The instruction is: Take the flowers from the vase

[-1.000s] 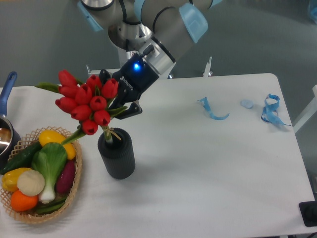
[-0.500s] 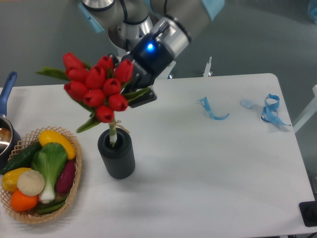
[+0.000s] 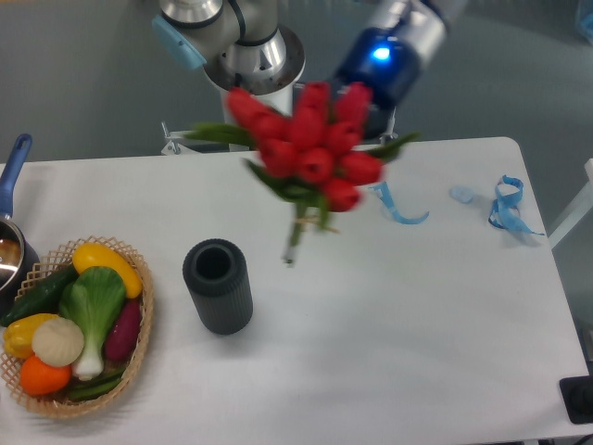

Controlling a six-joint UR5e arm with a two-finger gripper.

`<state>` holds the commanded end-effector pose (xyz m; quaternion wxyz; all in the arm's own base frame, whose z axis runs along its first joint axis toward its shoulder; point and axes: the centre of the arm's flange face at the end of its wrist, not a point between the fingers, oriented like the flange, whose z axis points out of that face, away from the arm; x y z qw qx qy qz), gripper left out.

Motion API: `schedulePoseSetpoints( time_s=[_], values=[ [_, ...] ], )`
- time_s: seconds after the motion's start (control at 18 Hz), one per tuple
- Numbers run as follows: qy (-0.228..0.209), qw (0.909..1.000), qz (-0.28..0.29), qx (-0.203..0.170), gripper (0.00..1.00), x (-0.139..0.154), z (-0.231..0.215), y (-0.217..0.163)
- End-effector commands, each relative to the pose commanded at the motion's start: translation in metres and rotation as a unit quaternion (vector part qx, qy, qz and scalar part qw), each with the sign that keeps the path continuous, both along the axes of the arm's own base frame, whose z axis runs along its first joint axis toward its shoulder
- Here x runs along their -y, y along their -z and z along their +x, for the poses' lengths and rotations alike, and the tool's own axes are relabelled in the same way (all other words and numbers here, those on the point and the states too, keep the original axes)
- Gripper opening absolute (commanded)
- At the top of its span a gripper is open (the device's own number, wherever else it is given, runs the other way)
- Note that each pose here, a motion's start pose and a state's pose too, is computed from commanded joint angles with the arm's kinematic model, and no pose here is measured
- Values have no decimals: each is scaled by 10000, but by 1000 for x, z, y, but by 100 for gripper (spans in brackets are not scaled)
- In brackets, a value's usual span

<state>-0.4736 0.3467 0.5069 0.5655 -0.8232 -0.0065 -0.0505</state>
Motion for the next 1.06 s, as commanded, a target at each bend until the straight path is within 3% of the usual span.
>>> schedulePoseSetpoints(
  time_s=[0.33,1.06],
  values=[
    [78,9996,-46,-259,32,6,-27,39],
    [-40,9992,-339,-211,33,4,-25,39]
  ],
)
